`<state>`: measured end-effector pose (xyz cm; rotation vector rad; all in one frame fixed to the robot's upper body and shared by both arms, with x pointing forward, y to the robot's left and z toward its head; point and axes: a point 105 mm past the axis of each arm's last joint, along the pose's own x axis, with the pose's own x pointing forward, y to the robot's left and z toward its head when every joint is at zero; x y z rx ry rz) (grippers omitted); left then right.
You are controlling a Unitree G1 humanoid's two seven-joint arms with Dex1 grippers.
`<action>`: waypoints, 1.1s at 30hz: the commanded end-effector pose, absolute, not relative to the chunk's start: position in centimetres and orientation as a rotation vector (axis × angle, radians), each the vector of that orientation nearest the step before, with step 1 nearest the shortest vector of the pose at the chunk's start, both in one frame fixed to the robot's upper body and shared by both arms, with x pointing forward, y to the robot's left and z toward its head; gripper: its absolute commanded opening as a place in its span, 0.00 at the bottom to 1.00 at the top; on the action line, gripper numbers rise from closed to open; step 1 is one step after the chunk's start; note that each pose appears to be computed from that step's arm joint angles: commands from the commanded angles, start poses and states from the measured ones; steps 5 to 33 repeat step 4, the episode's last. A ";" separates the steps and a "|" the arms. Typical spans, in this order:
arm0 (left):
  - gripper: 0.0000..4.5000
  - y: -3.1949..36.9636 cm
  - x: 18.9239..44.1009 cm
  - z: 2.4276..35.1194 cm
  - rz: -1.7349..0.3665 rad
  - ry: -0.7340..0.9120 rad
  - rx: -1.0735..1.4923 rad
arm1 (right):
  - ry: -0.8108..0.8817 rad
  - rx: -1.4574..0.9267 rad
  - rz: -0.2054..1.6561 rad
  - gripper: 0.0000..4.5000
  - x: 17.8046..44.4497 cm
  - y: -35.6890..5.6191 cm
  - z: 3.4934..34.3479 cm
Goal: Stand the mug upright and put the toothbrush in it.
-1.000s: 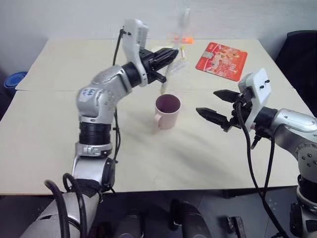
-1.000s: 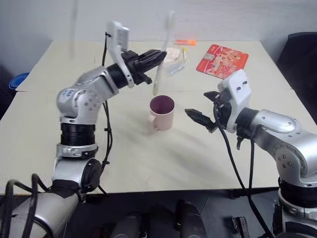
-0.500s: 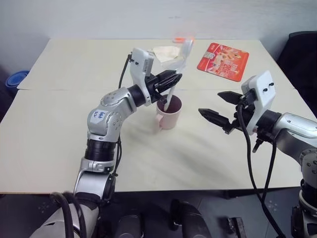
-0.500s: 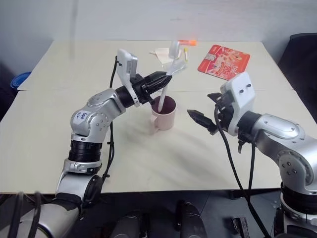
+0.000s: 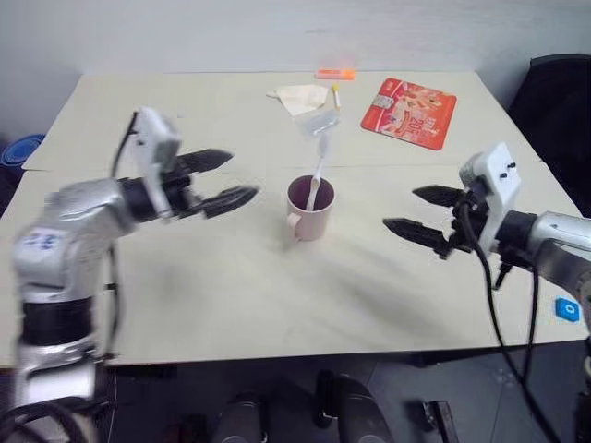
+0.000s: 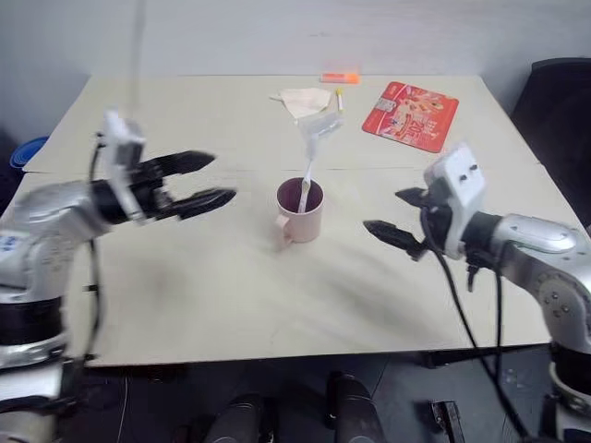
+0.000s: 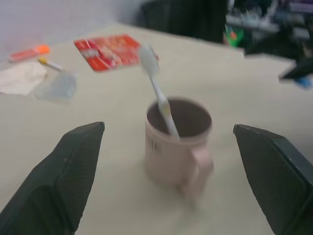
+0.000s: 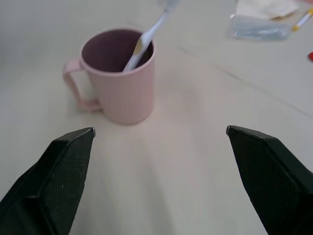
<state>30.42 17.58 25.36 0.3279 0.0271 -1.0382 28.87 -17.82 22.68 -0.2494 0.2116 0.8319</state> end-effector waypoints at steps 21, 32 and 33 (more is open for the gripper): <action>1.00 22.8 27.7 26.5 -1.069 0.134 0.618 | 0.221 -0.315 0.955 1.00 27.4 -20.4 23.9; 1.00 22.8 27.7 26.5 -1.069 0.134 0.618 | 0.221 -0.315 0.955 1.00 27.4 -20.4 23.9; 1.00 22.8 27.7 26.5 -1.069 0.134 0.618 | 0.221 -0.315 0.955 1.00 27.4 -20.4 23.9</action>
